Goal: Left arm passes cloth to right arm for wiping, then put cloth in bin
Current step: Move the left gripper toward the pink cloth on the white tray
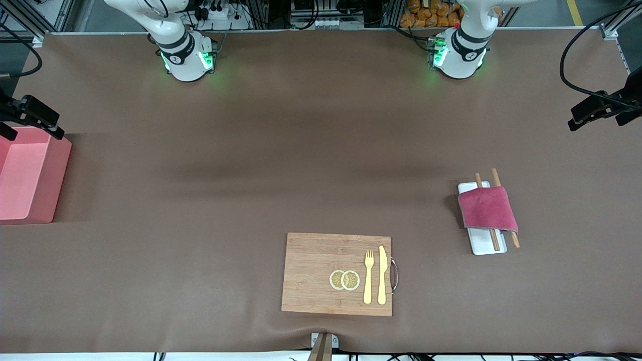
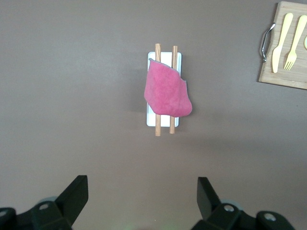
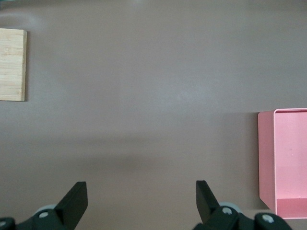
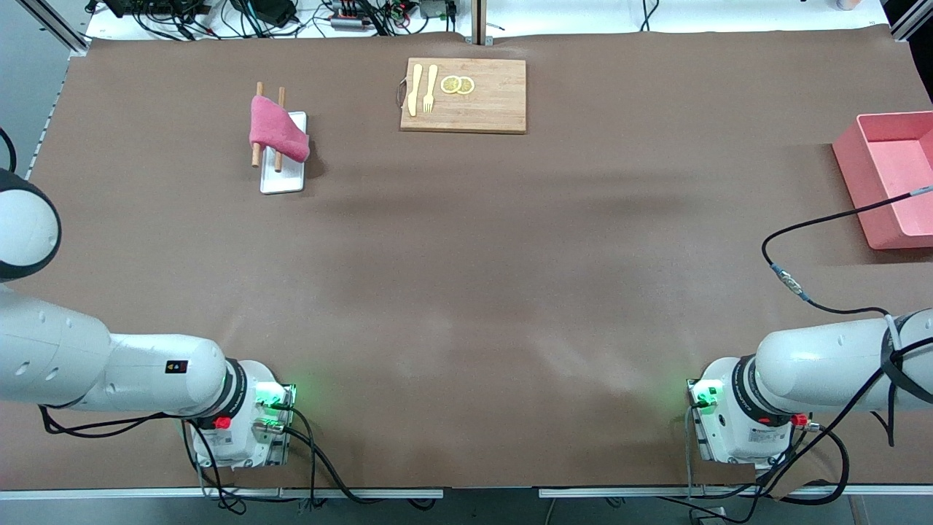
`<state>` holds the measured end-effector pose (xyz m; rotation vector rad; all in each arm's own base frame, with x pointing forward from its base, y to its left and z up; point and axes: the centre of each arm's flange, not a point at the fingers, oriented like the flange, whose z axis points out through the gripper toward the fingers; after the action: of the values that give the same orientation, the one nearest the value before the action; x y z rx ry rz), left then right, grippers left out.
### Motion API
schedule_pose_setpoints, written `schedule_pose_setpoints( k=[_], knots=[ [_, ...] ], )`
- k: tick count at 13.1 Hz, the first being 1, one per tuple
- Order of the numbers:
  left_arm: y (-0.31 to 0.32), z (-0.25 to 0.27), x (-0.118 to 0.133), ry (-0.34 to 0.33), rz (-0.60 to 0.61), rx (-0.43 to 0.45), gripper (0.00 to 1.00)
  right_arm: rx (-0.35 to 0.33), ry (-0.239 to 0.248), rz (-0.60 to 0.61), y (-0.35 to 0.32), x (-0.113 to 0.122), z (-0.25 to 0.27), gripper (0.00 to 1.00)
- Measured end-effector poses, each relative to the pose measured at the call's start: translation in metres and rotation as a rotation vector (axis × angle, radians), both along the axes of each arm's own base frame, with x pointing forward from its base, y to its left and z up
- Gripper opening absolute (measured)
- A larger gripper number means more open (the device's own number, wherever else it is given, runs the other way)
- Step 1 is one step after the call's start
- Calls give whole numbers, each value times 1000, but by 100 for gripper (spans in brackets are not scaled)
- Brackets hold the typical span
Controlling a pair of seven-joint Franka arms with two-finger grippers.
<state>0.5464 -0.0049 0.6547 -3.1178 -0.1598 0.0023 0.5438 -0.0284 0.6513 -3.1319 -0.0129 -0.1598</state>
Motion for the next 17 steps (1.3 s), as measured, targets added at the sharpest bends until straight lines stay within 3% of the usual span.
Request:
schedule_pose_setpoints(
  k=[12,17],
  knots=[
    [-2,-2,-2,21,-6,0,100,1,7,3,2,1,-3,100],
    [-3,-37,9,50,-8,1,100,1,12,9,5,2,-4,100]
  ],
)
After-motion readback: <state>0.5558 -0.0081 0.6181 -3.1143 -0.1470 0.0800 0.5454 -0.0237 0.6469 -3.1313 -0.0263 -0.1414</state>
